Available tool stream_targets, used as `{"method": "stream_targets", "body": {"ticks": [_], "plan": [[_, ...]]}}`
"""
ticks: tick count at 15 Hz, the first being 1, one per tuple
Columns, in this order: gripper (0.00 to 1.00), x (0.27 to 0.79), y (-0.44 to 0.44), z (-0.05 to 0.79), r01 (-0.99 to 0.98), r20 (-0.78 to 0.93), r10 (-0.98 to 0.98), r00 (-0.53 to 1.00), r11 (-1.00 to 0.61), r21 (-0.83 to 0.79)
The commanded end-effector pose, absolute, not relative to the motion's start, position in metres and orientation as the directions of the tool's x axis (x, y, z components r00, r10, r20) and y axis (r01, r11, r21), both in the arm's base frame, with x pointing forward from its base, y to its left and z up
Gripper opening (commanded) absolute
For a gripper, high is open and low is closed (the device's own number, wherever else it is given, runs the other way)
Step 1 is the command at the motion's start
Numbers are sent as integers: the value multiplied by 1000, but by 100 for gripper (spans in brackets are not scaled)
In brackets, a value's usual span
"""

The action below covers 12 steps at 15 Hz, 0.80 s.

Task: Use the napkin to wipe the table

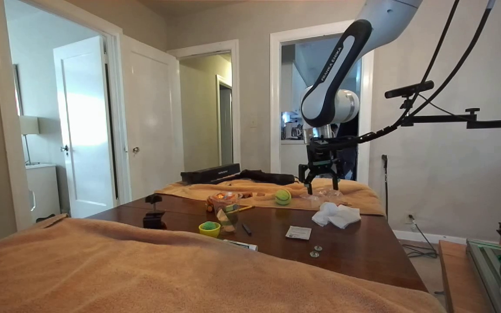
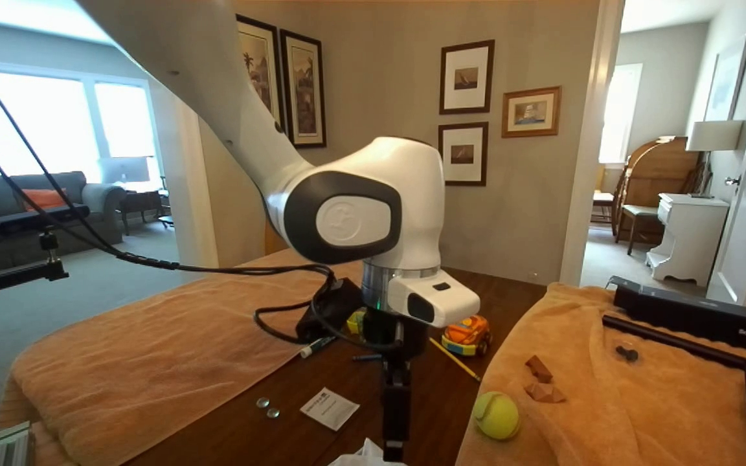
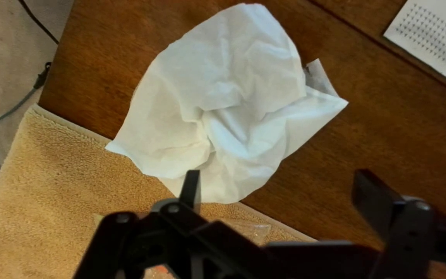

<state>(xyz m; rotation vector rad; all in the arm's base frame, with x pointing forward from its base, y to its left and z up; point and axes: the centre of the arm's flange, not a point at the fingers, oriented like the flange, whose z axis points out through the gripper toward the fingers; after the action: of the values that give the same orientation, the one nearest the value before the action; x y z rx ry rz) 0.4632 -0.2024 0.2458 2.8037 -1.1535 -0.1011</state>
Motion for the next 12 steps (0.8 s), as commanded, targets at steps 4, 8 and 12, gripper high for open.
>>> {"method": "stream_targets", "body": {"ticks": [4,8,12], "plan": [[100,449,-229,228,-719,-30,-730,683,-680,143],[100,444,-242,213,-733,-5,-739,674,-669,121],[59,447,-249,196,-729,22,-730,683,-679,91]]}}
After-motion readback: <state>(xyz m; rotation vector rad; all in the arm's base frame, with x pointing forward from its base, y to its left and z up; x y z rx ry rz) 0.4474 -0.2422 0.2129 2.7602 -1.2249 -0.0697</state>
